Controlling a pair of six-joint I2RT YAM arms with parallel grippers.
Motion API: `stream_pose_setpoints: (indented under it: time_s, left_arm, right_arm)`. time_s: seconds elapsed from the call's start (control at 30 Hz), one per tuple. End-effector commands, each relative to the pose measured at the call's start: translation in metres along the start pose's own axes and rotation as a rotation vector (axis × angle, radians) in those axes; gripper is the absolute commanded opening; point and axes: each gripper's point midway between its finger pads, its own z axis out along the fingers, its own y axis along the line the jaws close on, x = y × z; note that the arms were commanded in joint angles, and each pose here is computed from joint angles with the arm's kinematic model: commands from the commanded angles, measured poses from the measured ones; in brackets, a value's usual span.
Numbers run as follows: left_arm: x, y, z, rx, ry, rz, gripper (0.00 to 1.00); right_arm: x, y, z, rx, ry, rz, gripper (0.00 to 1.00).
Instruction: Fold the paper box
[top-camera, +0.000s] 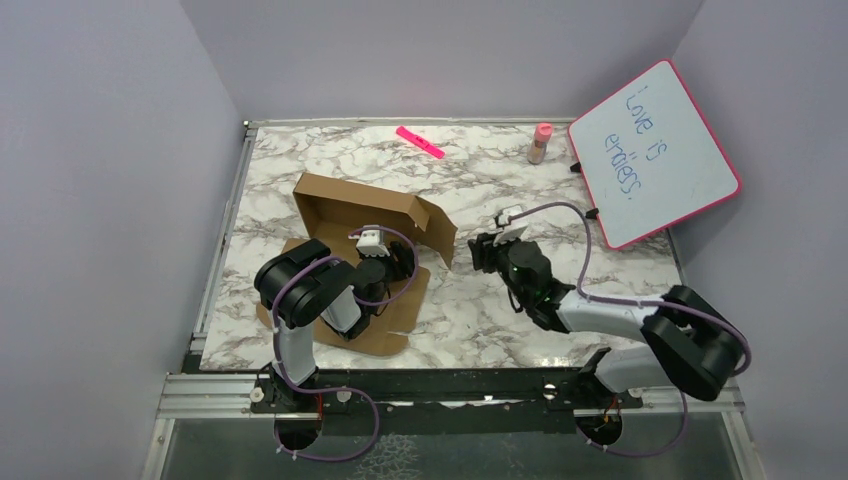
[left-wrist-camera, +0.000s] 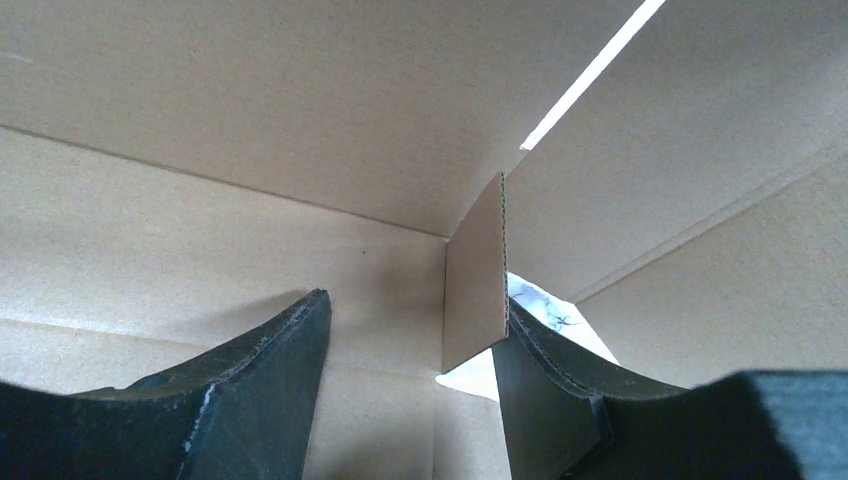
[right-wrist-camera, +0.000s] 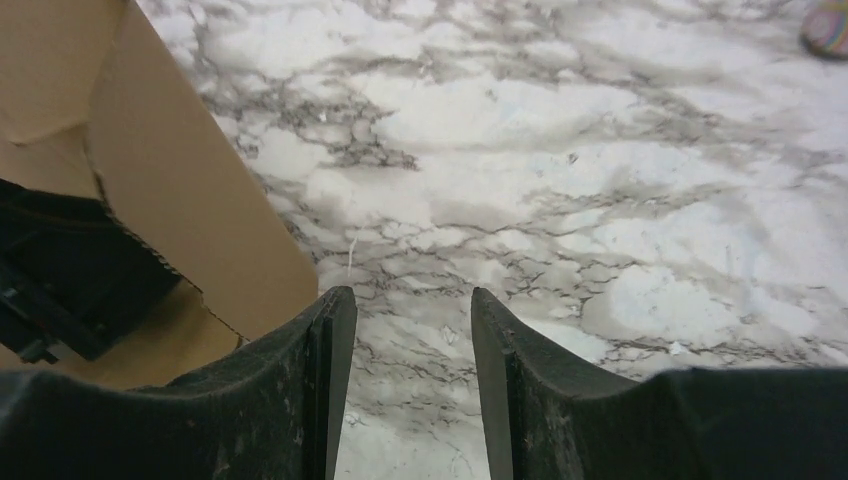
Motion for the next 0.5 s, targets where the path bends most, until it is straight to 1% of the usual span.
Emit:
stream_pose_setpoints:
  time_s: [0.0,0.1,0.23,0.33,0.47]
  left_arm:
    - [0.034,0.013,-0.012,-0.014,0.125,0.02,0.61]
    - [0.035,0.013,-0.012,-0.016,0.125,0.02,0.6]
    - [0.035,0.013,-0.012,-0.016,0.127,0.021,0.61]
    - [0.037,0.013,-0.012,-0.016,0.131,0.019,0.6]
    - [0.039,0.014,-0.012,-0.017,0.136,0.018,0.61]
  right_arm:
    - [0.022,0.025,0.026,-0.102,0.09,-0.004,0.5]
    - [0.04,0.048,0.039,-0.205,0.138,-0.023,0.5]
    - [0.046,0.077,0.048,-0.363,0.115,-0.049,0.5]
    - [0.044,0.099,0.053,-0.474,0.1,-0.062,0.52]
    - [0.037,0.114,0.057,-0.537,0.081,-0.04,0.54]
